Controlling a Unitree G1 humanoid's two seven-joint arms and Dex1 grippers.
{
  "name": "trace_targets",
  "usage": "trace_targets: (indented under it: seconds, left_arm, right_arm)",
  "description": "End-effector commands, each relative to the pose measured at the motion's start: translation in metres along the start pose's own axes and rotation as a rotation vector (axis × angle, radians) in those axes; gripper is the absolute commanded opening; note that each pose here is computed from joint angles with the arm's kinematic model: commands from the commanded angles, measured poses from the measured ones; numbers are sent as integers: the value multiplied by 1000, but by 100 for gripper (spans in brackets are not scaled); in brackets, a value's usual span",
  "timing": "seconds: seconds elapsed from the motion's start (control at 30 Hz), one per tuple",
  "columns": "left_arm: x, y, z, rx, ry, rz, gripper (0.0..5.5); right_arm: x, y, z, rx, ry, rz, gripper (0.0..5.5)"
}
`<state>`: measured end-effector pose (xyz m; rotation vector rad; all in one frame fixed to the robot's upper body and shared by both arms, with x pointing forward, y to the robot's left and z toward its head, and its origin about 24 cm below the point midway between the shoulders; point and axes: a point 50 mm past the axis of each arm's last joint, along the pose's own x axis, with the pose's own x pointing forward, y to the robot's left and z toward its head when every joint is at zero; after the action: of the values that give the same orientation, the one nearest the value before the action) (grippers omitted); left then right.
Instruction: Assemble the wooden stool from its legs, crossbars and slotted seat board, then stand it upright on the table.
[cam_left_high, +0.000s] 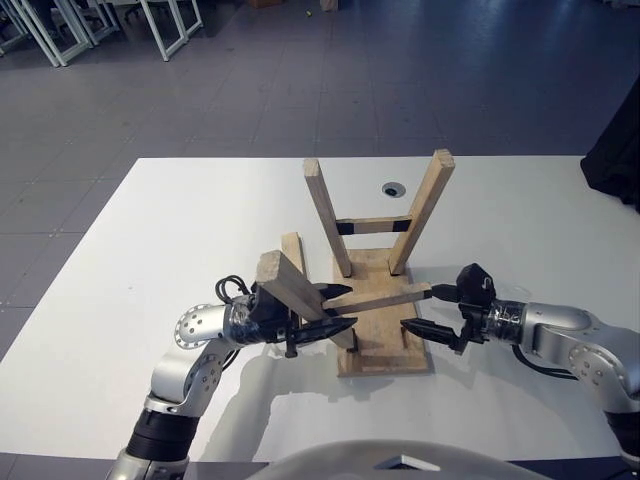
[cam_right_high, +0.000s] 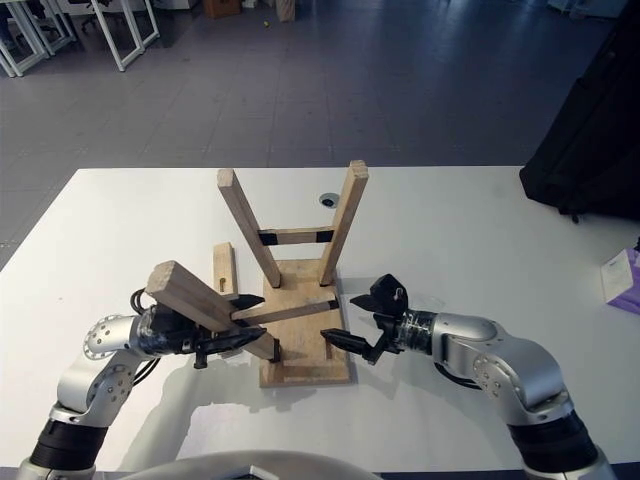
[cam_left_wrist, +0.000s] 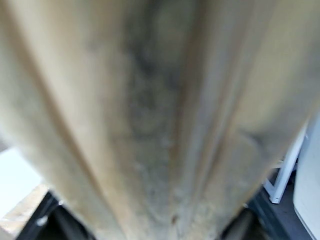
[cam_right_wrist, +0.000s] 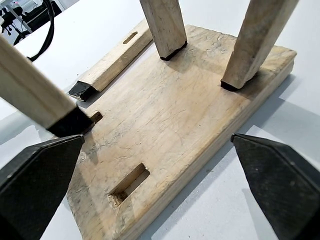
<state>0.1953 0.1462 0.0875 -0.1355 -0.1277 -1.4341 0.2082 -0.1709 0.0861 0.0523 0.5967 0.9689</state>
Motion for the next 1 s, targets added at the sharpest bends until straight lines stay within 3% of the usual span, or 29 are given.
trace_targets:
  seconds: [0.03,0.43,0.57,0.73,1.0]
  left_arm:
    - [-1,2,-7,-6,40,-29,204]
    - [-9,21,-4,42,85,-38,204]
    - [-12,11,-24,31,284,-77,204]
    - [-17,7,-41,-9,415,-50,204]
    - [-14,22,-34,132,351,-19,204]
  right_arm:
    - [2,1,1,-12,6,-2,549]
    - [4,4,-1,-21,10,7,549]
    - [4,4,-1,-26,12,4,549]
    - [5,7,-10,-22,37,-8,549]
    - [9,5,-21,-63,89,-52,549]
